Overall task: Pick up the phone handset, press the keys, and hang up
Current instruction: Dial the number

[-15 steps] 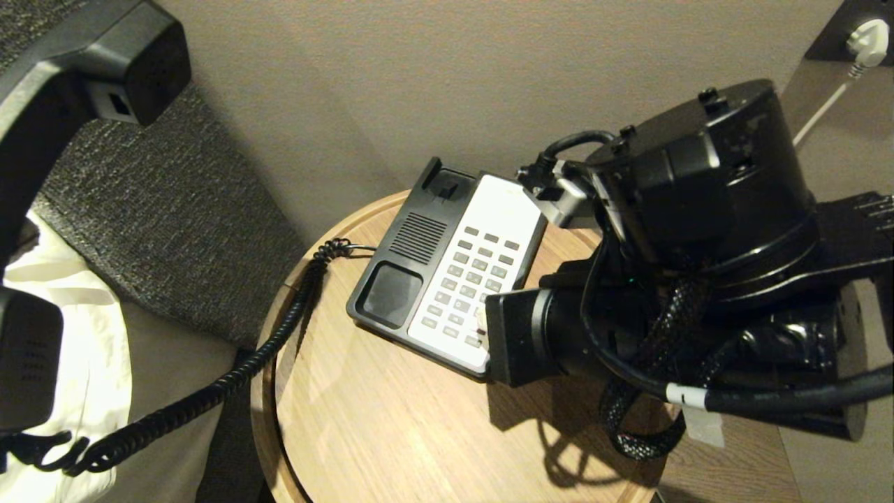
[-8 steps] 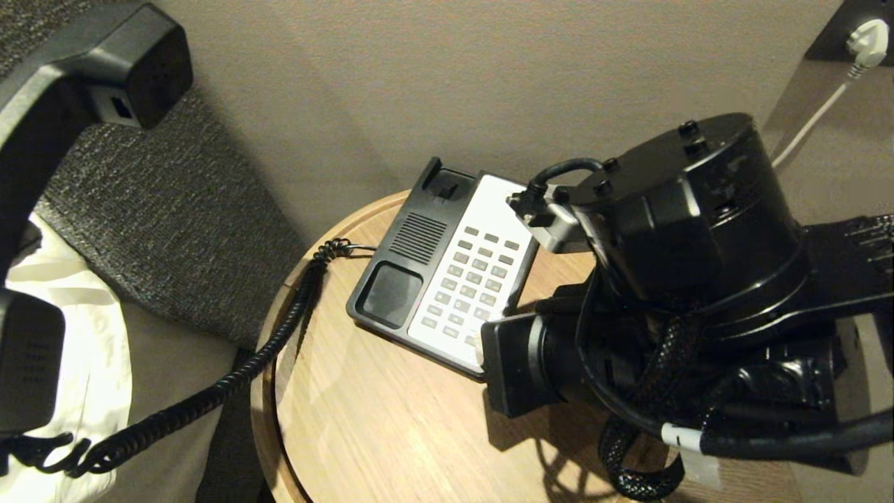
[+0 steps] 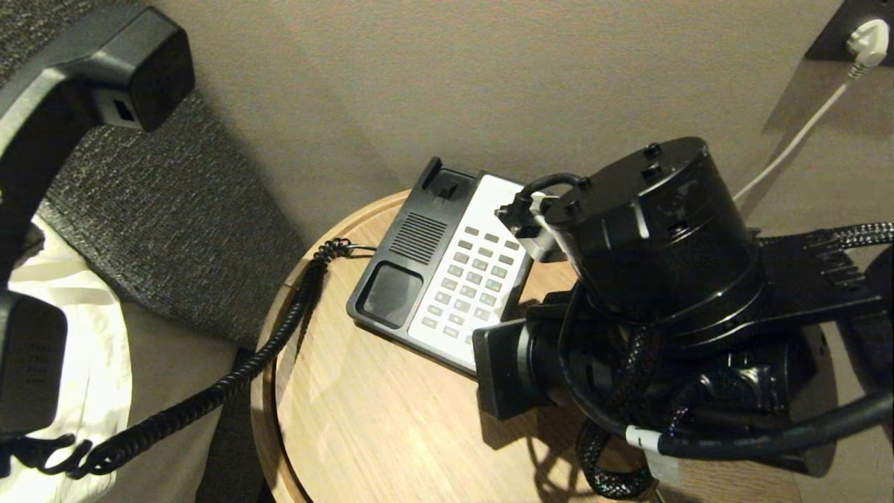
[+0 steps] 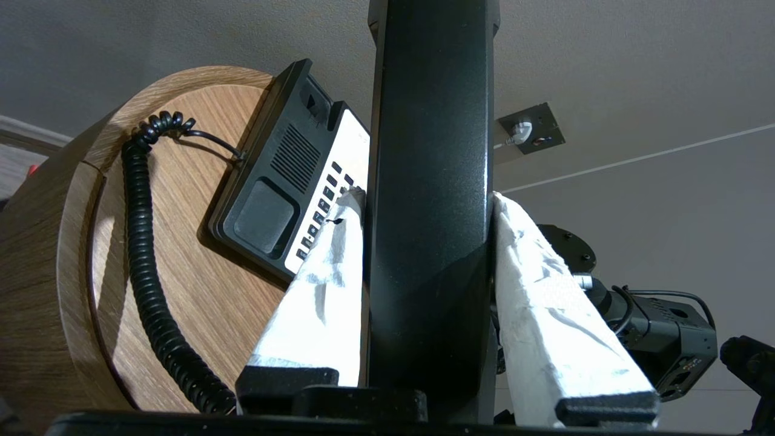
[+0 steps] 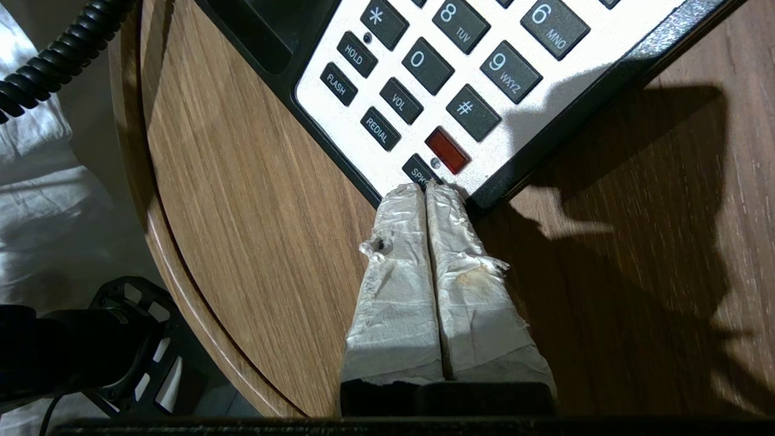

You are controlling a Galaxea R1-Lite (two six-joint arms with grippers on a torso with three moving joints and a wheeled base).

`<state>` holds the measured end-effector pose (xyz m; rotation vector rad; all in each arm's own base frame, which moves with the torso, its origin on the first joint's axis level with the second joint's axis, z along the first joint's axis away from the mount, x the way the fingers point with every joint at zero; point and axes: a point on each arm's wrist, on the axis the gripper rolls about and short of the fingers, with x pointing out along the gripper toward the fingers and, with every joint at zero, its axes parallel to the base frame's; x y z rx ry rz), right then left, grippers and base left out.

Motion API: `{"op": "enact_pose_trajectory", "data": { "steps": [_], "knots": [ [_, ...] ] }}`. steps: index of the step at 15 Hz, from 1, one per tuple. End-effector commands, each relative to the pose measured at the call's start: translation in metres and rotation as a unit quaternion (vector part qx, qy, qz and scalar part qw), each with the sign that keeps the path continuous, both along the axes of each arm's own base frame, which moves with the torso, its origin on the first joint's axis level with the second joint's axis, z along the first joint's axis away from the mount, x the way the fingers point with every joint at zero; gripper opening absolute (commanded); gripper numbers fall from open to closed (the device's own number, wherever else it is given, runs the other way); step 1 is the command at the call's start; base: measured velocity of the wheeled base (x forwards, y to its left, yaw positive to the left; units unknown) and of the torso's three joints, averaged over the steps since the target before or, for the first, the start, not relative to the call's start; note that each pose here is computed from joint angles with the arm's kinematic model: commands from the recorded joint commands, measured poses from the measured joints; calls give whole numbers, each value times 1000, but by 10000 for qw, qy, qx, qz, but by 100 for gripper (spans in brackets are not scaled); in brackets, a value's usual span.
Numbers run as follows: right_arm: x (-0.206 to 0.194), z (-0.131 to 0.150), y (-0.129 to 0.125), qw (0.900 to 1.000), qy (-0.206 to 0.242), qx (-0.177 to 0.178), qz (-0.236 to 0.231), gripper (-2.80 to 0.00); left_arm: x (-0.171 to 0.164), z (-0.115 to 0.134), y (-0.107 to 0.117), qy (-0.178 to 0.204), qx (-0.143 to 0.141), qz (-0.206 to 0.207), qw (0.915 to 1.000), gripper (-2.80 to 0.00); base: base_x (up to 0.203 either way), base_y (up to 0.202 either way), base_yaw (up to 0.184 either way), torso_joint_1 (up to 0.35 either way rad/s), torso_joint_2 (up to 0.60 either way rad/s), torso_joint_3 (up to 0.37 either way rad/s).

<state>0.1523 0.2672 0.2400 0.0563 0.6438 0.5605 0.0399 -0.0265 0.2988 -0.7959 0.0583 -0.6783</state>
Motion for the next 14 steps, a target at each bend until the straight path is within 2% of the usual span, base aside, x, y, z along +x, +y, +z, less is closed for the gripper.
{"op": "enact_pose_trajectory", "data": {
  "steps": [1,14],
  "knots": [
    [1,-2,2,10000,17,-28,-25,-280,0,0,0,9,-21,-10,10000,-280,0,0,0,0,0,0],
    [5,-4,2,9998,-39,-81,-197,-280,-1,1,0,-10,-32,-4,10000,-280,0,0,0,0,0,0]
  ]
}}
